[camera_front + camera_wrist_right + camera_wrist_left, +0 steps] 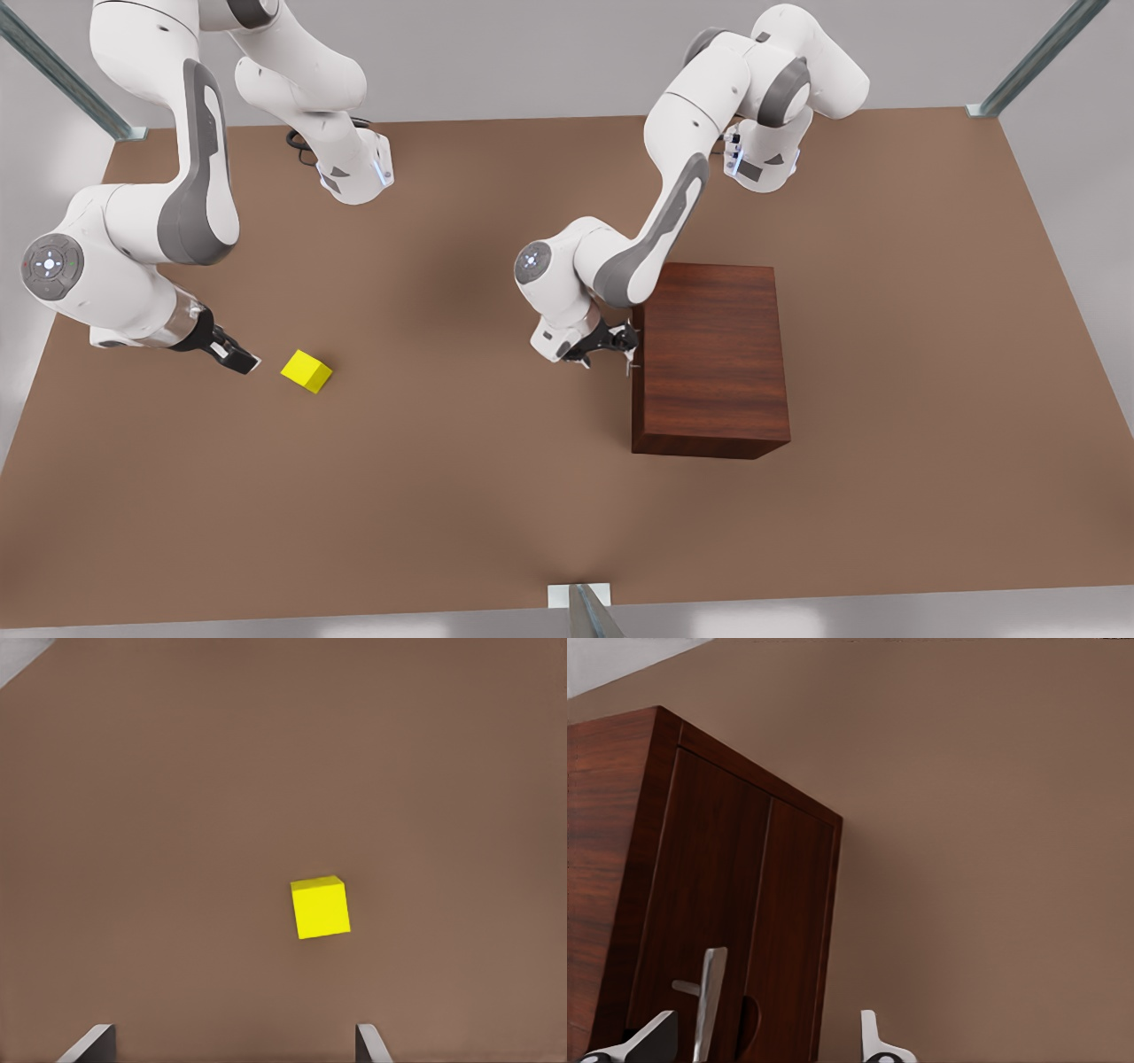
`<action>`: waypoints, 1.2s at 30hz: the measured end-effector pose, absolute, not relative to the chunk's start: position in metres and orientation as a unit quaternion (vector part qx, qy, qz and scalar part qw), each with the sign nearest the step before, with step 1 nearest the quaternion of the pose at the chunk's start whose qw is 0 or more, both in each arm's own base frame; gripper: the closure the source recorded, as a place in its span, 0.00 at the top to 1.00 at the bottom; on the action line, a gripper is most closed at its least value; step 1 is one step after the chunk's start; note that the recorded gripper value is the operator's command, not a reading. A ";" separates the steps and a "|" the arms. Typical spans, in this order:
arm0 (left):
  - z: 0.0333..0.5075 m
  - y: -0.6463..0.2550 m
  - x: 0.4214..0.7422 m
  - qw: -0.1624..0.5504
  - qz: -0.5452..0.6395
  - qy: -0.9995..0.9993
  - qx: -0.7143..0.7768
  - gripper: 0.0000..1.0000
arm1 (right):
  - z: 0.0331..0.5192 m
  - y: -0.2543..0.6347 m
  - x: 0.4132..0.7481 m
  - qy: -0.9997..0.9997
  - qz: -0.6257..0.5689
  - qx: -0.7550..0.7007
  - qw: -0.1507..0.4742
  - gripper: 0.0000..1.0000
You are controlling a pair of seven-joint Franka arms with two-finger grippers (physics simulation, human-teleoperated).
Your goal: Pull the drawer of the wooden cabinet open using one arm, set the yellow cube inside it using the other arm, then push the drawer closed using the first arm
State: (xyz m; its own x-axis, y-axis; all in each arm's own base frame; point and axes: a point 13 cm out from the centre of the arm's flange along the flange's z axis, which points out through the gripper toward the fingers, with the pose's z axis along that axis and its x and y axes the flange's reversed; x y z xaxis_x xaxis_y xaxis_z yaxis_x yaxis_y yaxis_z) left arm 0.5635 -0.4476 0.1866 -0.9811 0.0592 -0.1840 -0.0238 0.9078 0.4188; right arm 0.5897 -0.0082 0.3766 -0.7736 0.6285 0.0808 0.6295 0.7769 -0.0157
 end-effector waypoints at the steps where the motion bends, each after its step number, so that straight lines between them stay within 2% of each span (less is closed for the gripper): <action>1: 0.187 -0.446 0.564 0.099 0.219 0.971 0.007 1.00 | 0.376 -0.008 0.590 -0.941 -0.006 -0.337 0.041 1.00; 13: 0.156 -0.441 0.565 0.083 0.212 0.973 -0.027 1.00 | 0.372 -0.005 0.591 -0.932 -0.003 -0.360 0.044 1.00; 25: 0.170 -0.513 0.547 0.113 0.151 0.981 -0.037 1.00 | 0.372 -0.004 0.591 -0.927 -0.002 -0.371 0.044 1.00; 36: 0.174 -0.560 0.544 0.146 0.108 0.982 -0.051 1.00 | 0.367 -0.001 0.591 -0.925 -0.001 -0.376 0.048 1.00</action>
State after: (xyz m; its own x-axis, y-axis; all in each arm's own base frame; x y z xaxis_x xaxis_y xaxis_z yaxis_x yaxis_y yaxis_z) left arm 0.5440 -0.5595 0.1740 -0.9518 -0.0695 -0.2986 -0.1327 0.9714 0.1968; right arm 0.5909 -0.0015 0.3673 -0.7130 0.6955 0.0894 0.6956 0.7176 -0.0348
